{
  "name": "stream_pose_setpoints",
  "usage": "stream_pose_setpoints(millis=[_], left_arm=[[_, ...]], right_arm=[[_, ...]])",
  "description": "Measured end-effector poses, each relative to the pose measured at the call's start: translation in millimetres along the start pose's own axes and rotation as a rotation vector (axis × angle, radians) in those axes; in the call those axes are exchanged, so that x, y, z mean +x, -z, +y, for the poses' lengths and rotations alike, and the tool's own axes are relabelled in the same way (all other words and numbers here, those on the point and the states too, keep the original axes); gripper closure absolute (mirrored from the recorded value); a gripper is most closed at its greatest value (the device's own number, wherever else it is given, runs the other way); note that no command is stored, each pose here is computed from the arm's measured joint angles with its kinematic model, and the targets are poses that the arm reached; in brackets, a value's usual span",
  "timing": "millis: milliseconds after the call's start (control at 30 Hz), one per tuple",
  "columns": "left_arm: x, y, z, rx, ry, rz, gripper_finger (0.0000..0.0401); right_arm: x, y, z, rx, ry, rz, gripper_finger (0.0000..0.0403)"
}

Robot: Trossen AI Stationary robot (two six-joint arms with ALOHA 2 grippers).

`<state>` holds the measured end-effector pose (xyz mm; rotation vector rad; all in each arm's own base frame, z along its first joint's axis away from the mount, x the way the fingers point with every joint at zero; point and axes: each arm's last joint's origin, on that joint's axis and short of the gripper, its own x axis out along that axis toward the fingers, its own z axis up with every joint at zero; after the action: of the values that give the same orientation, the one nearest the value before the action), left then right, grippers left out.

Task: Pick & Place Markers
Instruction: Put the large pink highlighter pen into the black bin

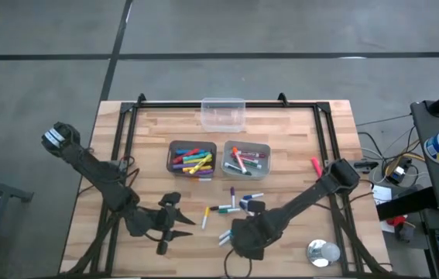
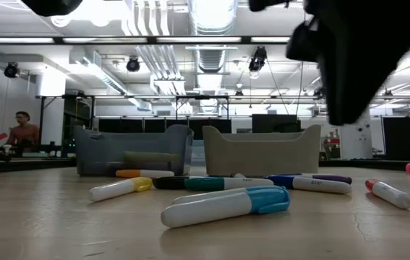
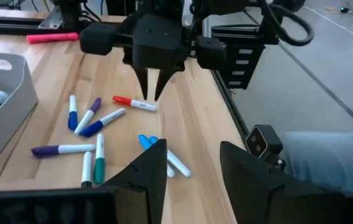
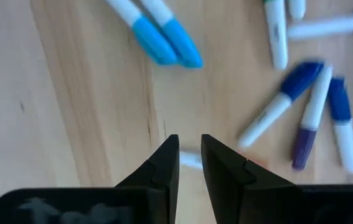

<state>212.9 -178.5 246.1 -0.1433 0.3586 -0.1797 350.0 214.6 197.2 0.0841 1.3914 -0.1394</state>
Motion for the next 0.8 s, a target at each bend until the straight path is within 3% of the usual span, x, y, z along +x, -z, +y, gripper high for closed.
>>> stream_pose_setpoints(millis=[200, 533, 800], left_arm=[[0.4, 1.8, 1.9, 0.009, -0.028, -0.008, 0.0259], [3.4, -12.4, 19.0, 0.13, -0.37, -0.129, 0.0259], [6.9, -15.9, 29.6, 0.235, -0.451, -0.114, 0.0259]], right_arm=[[2.9, 19.9, -0.4, 0.142, 0.094, 0.099, 0.034], [5.9, 35.3, 3.0, 0.27, 0.154, 0.139, 0.034], [5.6, 28.3, -3.9, 0.364, 0.166, 0.13, 0.0339]])
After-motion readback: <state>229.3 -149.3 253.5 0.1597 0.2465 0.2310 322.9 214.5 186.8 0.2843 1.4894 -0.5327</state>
